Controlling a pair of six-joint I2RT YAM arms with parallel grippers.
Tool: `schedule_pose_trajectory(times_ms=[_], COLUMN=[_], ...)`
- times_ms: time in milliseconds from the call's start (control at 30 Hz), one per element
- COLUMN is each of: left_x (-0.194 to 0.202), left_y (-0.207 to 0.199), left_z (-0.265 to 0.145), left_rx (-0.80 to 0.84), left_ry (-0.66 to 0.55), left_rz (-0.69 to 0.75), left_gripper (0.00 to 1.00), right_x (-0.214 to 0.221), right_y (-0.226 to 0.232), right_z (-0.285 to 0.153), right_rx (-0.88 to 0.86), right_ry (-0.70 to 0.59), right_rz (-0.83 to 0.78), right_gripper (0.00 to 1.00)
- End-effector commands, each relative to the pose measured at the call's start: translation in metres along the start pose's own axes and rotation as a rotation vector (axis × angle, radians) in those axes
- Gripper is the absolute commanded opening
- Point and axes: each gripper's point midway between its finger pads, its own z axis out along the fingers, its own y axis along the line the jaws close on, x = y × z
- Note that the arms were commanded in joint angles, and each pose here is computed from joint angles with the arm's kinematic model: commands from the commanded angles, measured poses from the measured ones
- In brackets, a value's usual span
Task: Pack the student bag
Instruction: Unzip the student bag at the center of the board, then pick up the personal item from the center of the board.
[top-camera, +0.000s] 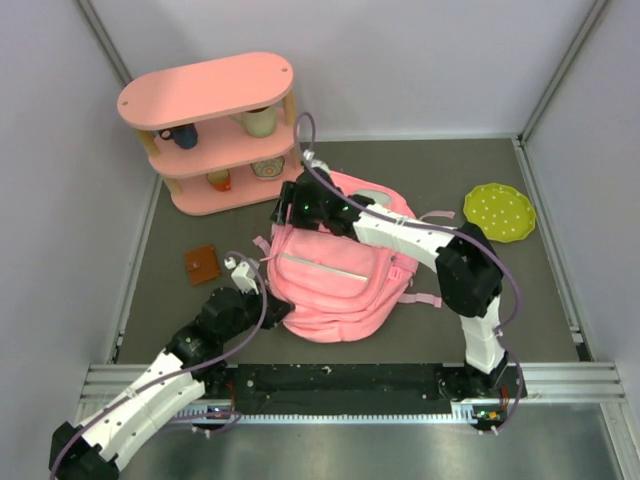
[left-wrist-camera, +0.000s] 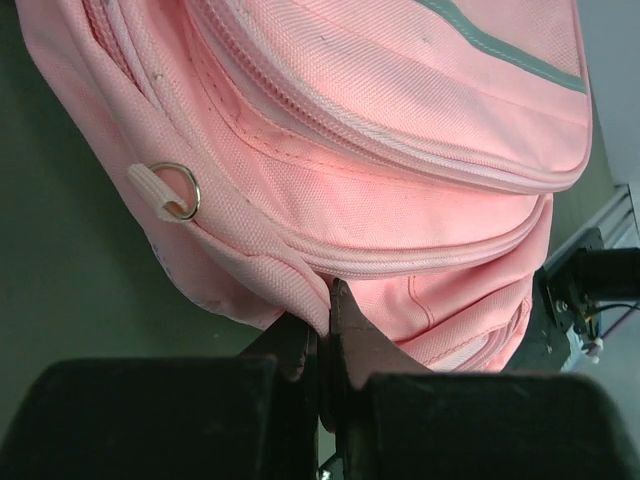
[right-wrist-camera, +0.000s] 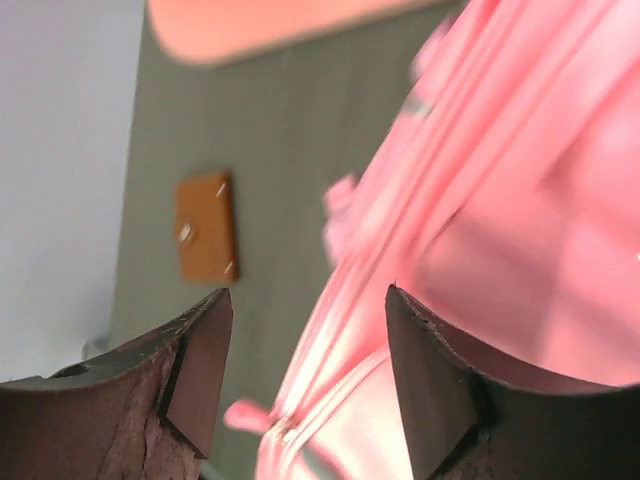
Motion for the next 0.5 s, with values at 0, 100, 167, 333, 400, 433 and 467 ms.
schedule_pose_trajectory(times_ms=[0, 100, 167, 333, 400, 433, 467], left_x=[-0.021, -0.021, -0.019, -0.022, -0.025, -0.027, -0.029], left_y=[-0.074, -0.076, -0.078, -0.080, -0.075, -0.075, -0.072], left_z=[-0.018, -0.017, -0.015, -0.005, 0.004, 0.006, 0.011], left_rx=[0.297, 0.306, 0.312, 0.295, 0.262, 0.256, 0.242], left_ry=[0.000, 0.008, 0.021, 0.028, 0.012, 0.006, -0.006], left_rz=[0.084, 0.075, 0.065, 0.045, 0.020, -0.007, -0.020], left_gripper=[0.00, 0.00, 0.00, 0.00, 0.00, 0.00, 0.00], right_x=[-0.107, -0.108, -0.098, -0.059, -0.032, -0.024, -0.008], right_y=[-0.008, -0.023, -0.044, -0.064, -0.065, -0.069, -0.080], right_z=[-0.050, -0.090, -0.116, -0.159, -0.175, -0.180, -0.189], right_rx=[0.085, 0.117, 0.161, 0.102, 0.035, 0.034, 0.048], right_ry=[-0.342, -0.373, -0.367, -0.285, -0.214, -0.197, -0.174], right_rz=[-0.143, -0.179, -0.176, -0.209, -0.229, -0.215, -0.171], right_gripper=[0.63, 0.63, 0.63, 0.63, 0.63, 0.63, 0.63])
